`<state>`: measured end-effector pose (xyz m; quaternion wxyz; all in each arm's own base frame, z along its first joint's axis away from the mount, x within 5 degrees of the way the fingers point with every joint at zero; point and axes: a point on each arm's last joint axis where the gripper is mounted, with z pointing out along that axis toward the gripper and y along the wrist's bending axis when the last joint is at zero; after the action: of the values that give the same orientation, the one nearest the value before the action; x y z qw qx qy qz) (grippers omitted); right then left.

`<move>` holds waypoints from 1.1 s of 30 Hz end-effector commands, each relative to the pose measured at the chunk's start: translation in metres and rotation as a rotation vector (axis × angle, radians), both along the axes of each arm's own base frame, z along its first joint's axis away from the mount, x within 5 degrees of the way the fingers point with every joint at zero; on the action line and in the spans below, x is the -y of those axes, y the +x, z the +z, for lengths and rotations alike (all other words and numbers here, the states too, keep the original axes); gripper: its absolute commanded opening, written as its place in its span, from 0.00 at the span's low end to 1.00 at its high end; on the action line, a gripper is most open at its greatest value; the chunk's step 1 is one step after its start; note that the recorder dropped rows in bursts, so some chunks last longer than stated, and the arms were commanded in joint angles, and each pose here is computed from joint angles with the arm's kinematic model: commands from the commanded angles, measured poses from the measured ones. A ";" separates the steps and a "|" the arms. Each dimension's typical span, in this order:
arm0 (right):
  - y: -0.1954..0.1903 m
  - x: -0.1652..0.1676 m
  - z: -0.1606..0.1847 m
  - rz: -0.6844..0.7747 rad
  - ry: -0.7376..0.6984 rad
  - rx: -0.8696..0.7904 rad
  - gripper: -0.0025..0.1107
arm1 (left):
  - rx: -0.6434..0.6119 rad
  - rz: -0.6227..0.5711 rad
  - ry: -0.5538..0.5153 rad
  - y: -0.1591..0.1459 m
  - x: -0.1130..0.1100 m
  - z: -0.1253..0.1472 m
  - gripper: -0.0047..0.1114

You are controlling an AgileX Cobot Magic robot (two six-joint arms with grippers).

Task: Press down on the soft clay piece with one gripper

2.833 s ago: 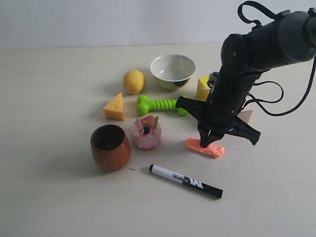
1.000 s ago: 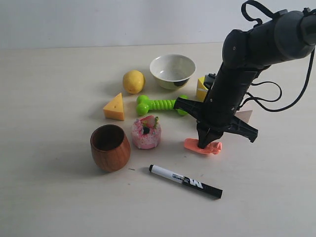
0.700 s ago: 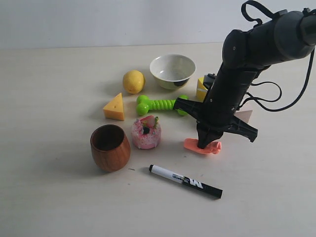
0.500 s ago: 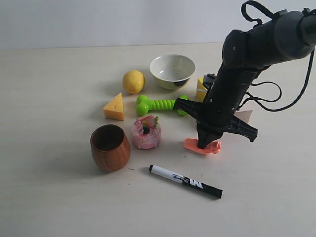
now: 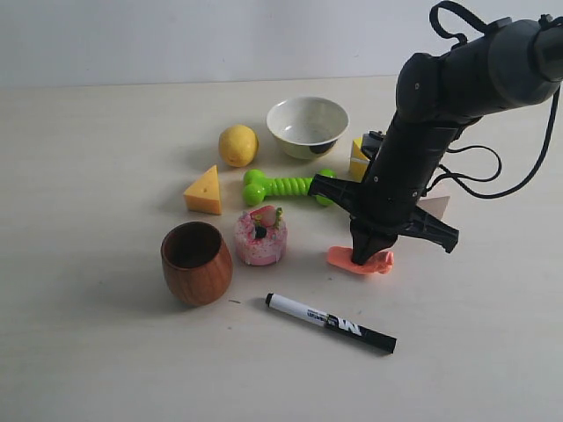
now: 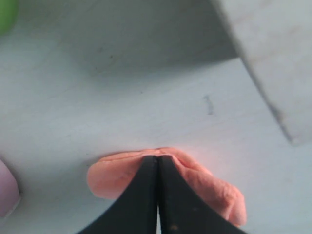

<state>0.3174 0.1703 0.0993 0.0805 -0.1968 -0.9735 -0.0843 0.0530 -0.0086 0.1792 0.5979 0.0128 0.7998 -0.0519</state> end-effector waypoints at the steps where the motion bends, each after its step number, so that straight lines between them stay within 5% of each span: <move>1: -0.019 -0.009 -0.041 -0.034 -0.002 -0.148 0.02 | 0.019 0.004 -0.003 0.000 0.000 0.002 0.04; 33: -0.009 -0.004 0.038 -0.011 0.018 0.127 0.02 | 0.019 0.004 -0.003 0.000 0.000 0.002 0.04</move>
<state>0.3093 0.1759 0.1317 0.0310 -0.1964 -0.9740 -0.1084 0.0530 -0.0086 0.1792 0.5979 0.0128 0.7998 -0.0519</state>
